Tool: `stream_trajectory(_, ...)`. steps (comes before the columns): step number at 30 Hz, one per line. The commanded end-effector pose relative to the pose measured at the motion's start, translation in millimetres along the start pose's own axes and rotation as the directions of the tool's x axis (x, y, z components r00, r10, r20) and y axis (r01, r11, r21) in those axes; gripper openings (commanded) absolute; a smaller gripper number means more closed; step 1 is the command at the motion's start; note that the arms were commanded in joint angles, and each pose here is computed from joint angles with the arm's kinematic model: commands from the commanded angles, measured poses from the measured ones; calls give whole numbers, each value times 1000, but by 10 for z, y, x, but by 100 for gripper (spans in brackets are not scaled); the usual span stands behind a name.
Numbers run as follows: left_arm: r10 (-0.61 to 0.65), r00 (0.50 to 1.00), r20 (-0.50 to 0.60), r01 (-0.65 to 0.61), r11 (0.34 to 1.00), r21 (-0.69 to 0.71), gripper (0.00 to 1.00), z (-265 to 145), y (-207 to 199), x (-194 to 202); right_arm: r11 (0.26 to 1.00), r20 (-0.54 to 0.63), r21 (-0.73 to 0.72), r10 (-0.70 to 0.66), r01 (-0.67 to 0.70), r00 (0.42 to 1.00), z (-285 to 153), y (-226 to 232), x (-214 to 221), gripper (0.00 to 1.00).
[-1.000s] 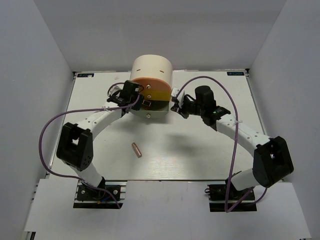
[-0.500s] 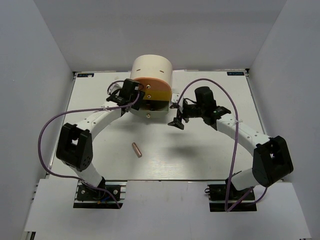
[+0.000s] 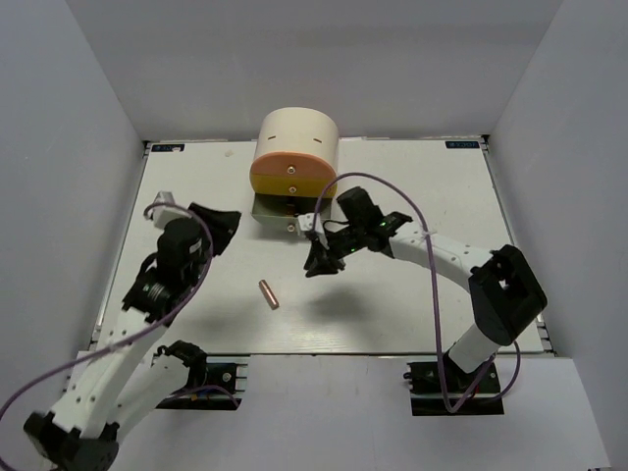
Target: Organize the makeup
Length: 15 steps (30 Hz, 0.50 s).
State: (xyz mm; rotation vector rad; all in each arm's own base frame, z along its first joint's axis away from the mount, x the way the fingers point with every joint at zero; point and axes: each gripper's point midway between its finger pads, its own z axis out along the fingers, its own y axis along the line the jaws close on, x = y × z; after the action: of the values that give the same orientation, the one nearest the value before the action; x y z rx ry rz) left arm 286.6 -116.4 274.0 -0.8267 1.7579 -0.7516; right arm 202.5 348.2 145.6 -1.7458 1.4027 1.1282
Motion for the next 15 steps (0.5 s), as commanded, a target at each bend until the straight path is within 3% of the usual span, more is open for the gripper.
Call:
stream_trajectory(1,52,998,-27,-56,989,-137,52,-273,587,102,996,-12,34,86,-86,996,367,74,-136,31)
stream_trajectory(3,32,999,-9,-33,990,-134,52,-449,675,60,993,-15,64,98,-96,995,615,100,-190,33)
stream_trajectory(6,13,1000,27,-9,990,-143,52,-634,747,-38,958,-10,182,227,-221,974,891,-29,-220,36)
stream_trajectory(10,26,999,35,-20,985,-169,52,-772,781,-114,870,-52,284,435,-404,899,1235,-118,-59,42)
stream_trajectory(15,44,999,17,-39,980,-197,53,-891,805,-142,796,-84,421,511,-435,855,1538,-294,158,46)
